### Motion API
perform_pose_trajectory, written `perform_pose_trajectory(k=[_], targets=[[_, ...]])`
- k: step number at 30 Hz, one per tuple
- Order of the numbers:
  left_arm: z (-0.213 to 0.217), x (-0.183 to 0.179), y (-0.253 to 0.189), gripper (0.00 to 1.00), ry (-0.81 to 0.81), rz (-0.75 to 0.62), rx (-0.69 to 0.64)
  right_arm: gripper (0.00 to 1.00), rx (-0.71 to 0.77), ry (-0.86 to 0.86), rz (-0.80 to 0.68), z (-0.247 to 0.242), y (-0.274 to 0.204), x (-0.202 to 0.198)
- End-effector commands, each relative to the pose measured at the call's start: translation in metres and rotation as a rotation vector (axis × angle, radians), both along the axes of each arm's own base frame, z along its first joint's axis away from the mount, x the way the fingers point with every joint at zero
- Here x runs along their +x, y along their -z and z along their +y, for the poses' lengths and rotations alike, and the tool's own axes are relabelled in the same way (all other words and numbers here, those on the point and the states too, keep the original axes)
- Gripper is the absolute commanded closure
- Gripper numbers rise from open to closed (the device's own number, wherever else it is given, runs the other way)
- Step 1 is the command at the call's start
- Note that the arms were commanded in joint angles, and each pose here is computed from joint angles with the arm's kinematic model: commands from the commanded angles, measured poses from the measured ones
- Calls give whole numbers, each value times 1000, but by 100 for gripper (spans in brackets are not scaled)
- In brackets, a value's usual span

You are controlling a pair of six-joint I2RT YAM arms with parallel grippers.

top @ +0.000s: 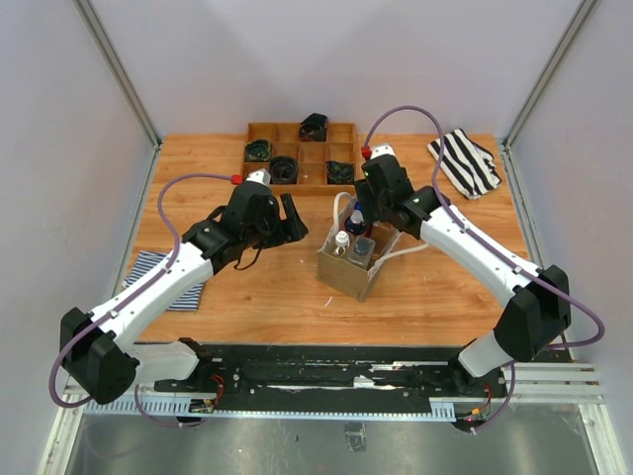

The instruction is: Take the personal care products out of the canvas bag

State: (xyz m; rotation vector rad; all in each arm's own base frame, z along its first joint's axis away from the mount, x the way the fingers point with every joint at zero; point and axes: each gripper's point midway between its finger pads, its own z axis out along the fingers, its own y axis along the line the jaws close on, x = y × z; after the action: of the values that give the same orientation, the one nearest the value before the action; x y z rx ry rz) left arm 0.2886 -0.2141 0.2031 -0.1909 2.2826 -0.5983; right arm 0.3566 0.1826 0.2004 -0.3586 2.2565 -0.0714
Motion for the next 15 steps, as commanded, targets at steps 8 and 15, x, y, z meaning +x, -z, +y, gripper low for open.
perform_pose_trajectory(k=[8,15], targets=[[-4,-4,1,18,3,-5,-38,31,-70,93,104,-32,32,-22],[-6,-3,6,18,4,8,-39,29,-44,106,61,-39,18,-29]])
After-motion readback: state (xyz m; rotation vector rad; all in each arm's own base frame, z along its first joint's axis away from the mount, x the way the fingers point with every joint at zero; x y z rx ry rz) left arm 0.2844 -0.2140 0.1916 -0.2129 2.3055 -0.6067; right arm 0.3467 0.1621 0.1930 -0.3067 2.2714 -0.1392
